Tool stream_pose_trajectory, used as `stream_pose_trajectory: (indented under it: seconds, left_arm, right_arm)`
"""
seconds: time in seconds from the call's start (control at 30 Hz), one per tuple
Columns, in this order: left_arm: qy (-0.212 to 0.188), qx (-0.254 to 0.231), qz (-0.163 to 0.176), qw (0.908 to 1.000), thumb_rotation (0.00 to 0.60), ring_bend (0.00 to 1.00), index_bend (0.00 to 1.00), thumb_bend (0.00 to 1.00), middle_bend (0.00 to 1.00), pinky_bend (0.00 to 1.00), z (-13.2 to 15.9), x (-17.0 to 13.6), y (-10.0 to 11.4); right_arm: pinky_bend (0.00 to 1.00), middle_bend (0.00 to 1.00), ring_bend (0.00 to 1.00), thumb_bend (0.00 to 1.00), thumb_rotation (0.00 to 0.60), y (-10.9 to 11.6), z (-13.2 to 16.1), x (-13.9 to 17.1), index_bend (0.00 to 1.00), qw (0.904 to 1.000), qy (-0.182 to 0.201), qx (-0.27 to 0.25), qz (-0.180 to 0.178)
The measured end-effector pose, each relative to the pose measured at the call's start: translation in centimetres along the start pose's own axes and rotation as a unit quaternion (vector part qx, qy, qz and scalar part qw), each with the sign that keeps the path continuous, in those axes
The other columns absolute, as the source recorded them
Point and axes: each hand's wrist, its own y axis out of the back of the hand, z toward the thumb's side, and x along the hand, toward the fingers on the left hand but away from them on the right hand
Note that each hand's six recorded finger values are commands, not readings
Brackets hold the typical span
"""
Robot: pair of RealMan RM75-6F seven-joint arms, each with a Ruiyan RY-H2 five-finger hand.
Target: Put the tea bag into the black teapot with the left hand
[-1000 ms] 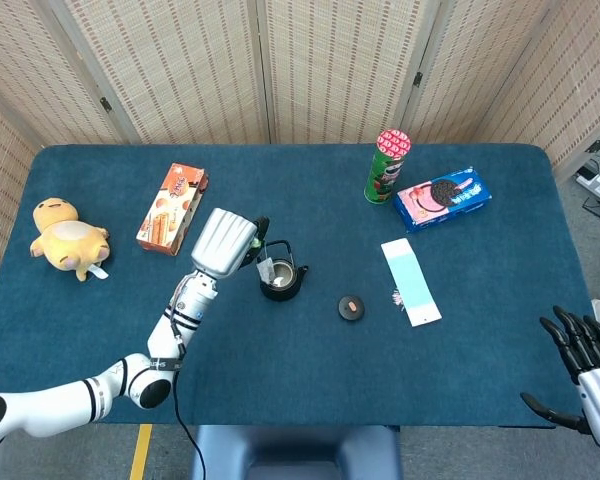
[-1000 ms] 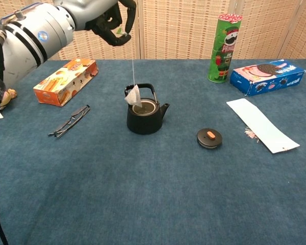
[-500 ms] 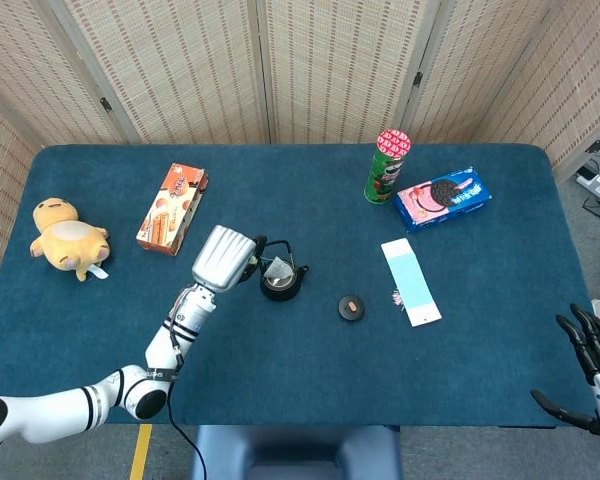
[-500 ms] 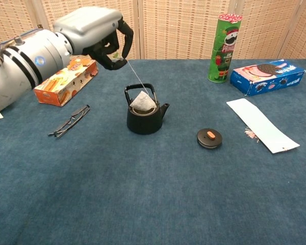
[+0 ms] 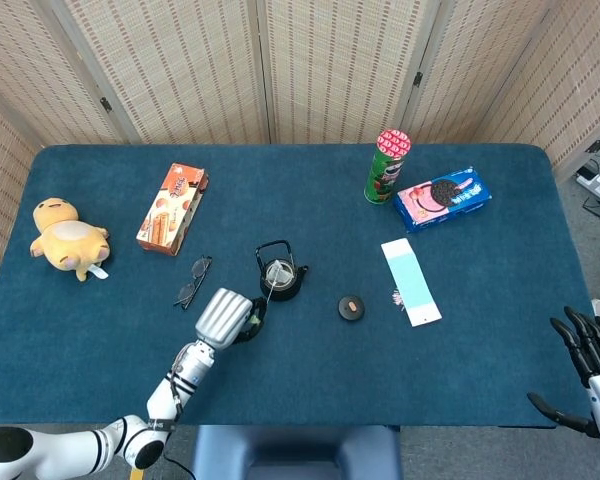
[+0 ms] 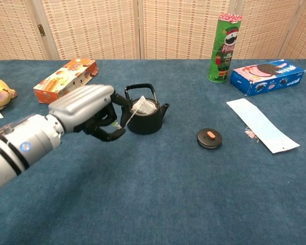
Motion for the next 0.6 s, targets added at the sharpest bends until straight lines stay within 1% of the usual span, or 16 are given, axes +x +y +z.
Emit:
stream_pose_trajectory:
  seconds: [0.13, 0.27, 0.5, 0.6]
  left_arm:
    - [0.003, -0.012, -0.006, 0.9999, 0.6, 1.0, 0.59, 0.47, 1.0, 1.0, -0.2, -1.6, -1.7]
    - [0.001, -0.012, -0.003, 0.9999, 0.6, 1.0, 0.59, 0.47, 1.0, 1.0, -0.1, -1.8, -1.7]
    - [0.011, -0.018, -0.01, 0.9997, 0.6, 1.0, 0.45, 0.47, 1.0, 1.0, -0.6, -1.1, -1.9]
    - [0.014, -0.021, -0.01, 0.9996, 0.6, 1.0, 0.44, 0.47, 1.0, 1.0, -1.0, -0.4, -1.9]
  right_arm:
    - [0.0, 0.0, 0.0, 0.21, 0.492, 0.0, 0.2, 0.2, 0.0, 1.0, 0.004, 0.0, 0.0]
    - [0.0, 0.0, 0.0, 0.21, 0.49, 0.0, 0.5, 0.3, 0.0, 1.0, 0.009, 0.002, -0.001]
    - [0.0, 0.0, 0.0, 0.21, 0.49, 0.0, 0.5, 0.4, 0.0, 0.9999, 0.01, 0.003, -0.002]
    - [0.0, 0.0, 0.0, 0.21, 0.489, 0.0, 0.4, 0.4, 0.0, 1.0, 0.007, 0.002, -0.004]
